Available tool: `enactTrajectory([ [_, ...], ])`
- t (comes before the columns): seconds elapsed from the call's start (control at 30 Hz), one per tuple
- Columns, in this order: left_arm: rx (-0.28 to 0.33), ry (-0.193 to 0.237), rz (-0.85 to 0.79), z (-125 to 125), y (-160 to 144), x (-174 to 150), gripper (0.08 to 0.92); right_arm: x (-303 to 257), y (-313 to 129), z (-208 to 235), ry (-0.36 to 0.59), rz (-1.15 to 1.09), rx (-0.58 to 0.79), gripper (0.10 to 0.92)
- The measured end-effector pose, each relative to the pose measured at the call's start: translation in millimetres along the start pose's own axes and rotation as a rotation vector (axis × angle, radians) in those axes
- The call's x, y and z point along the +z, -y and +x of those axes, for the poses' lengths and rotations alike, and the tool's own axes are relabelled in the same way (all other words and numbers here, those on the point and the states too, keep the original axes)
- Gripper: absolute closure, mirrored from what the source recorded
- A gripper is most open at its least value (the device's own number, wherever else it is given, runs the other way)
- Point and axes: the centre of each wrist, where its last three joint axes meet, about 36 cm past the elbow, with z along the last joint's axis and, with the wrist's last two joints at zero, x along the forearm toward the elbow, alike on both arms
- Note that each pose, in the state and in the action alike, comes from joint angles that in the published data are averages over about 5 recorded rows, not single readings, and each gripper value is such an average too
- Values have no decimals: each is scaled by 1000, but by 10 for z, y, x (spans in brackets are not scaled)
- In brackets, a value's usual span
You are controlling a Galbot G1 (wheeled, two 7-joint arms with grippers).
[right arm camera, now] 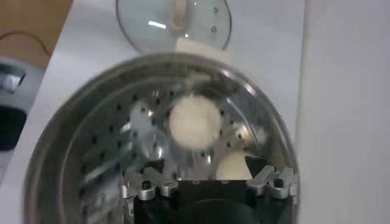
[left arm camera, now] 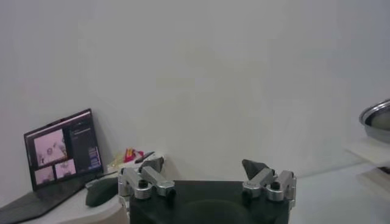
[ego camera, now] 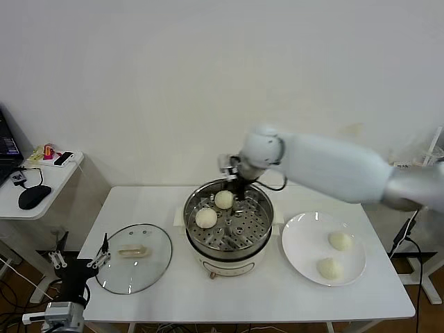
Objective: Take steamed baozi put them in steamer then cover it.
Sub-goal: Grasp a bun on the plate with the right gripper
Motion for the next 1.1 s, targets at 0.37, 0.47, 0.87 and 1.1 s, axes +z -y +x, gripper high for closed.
enactTrajectory([
  [0.37, 27, 7, 15, 40, 90, -61, 177, 1177, -890, 414, -85, -35, 4, 200],
  [0.47, 35, 7, 17, 58, 116, -78, 177, 1443, -1176, 377, -102, -66, 1, 200],
  [0.87, 48, -2, 14, 55, 161, -78, 177, 2024, -1927, -44, -180, -146, -48, 200],
  [1.1, 45, -11, 8, 62, 145, -50, 177, 2122, -2070, -365, -194, -165, -85, 200],
])
